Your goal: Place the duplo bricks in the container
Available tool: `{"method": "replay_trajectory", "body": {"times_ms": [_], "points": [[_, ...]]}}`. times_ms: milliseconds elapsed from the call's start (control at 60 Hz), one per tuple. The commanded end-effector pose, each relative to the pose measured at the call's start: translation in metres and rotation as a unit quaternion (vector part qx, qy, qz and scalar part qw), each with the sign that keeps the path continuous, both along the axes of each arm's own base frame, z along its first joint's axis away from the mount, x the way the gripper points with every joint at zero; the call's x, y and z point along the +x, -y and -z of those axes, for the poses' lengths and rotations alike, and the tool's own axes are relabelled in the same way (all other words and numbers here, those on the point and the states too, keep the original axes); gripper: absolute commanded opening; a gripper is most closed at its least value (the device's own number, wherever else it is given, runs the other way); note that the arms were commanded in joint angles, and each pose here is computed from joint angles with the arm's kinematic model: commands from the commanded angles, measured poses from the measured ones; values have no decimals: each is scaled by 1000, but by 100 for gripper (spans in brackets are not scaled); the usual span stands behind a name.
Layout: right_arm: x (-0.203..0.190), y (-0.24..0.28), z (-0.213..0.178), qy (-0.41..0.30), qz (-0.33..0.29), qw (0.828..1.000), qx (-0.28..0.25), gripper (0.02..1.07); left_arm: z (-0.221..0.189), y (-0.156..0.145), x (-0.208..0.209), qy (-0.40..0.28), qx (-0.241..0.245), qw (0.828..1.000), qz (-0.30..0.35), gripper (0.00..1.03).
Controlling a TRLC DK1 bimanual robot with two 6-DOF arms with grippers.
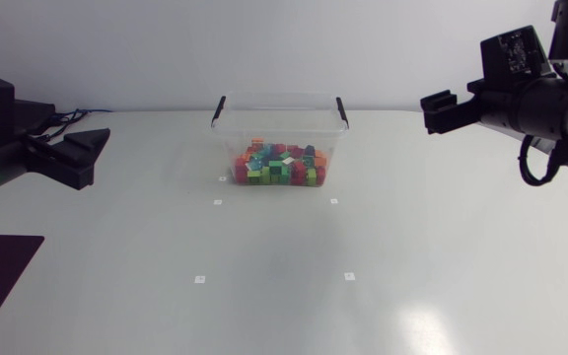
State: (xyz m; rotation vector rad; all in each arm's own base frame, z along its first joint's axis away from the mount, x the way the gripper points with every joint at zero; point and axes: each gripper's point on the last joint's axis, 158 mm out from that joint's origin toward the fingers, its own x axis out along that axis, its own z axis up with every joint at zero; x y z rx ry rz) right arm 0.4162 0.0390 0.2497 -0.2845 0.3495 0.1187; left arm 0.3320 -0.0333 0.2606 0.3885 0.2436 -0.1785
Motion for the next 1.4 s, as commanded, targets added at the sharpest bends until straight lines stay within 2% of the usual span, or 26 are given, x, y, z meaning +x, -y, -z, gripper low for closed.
{"method": "replay_trajectory", "body": {"times_ms": [0,567,1133,1383], "points": [[-8,12,3,7,12,1000,-9,102,7,-10,-3,2,-9,1000,-19,99],[-83,47,21,54,45,997,-25,102,36,-20,-34,43,-12,999,-32,99],[-124,49,39,76,46,995,-41,102,53,-22,-64,86,-16,996,-35,99],[-139,47,54,93,54,994,3,102,67,-24,-69,87,-60,993,-49,99]]}}
